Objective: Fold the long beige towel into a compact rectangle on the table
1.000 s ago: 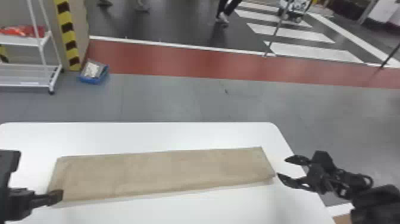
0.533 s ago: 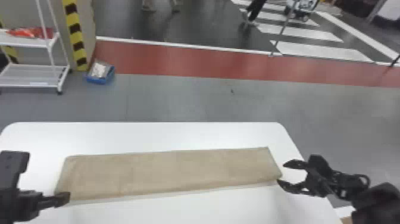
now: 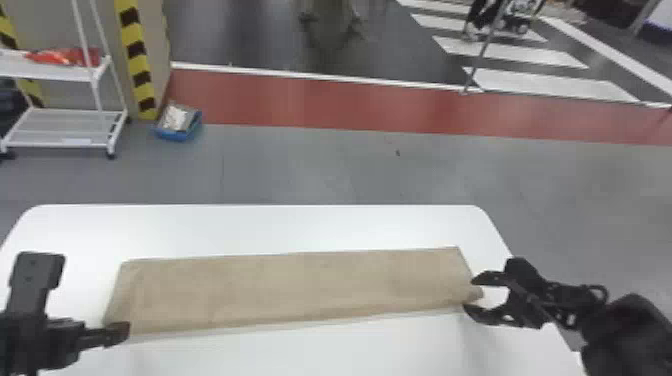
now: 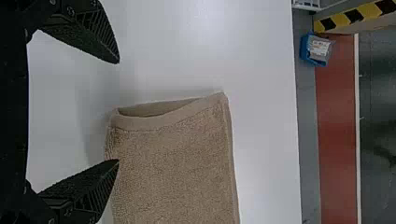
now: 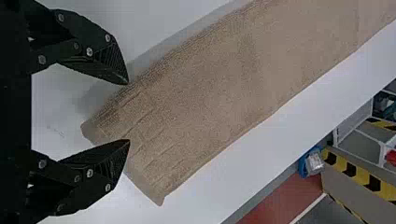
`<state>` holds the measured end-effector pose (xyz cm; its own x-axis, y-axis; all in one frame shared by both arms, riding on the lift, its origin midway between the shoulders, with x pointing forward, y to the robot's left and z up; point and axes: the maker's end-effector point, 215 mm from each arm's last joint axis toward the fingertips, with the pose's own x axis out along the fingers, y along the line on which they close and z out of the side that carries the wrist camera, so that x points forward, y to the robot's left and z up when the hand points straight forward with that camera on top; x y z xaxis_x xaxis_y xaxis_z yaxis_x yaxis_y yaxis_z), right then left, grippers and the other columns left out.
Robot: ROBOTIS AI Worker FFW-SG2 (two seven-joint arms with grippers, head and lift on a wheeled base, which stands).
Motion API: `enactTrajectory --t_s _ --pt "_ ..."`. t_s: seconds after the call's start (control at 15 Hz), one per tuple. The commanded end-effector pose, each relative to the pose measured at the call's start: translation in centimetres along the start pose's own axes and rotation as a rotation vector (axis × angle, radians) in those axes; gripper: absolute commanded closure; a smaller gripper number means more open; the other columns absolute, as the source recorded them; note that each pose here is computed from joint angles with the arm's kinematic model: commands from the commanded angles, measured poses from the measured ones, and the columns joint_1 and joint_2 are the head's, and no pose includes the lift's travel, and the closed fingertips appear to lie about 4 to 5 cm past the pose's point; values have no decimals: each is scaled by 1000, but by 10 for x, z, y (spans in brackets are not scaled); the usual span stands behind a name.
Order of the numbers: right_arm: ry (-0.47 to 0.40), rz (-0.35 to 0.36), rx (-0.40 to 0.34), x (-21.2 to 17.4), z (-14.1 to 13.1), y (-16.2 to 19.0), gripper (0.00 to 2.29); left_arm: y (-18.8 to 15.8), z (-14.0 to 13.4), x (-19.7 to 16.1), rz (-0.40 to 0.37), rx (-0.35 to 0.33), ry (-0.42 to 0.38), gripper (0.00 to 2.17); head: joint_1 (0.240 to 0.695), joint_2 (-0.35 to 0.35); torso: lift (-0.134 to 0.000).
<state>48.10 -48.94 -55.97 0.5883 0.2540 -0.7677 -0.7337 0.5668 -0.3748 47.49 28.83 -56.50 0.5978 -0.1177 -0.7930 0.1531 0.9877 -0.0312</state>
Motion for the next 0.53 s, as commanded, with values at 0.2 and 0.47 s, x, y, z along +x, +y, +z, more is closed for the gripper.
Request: enactTrajectory --t_s 0.2,0.47 --pt "47 47 -2 6 -2 3 667 1 4 0 1 2 -3 144 695 -226 0" --pt "47 91 10 3 -4 11 1028 -5 -9 0 -8 -4 47 269 695 -227 0"
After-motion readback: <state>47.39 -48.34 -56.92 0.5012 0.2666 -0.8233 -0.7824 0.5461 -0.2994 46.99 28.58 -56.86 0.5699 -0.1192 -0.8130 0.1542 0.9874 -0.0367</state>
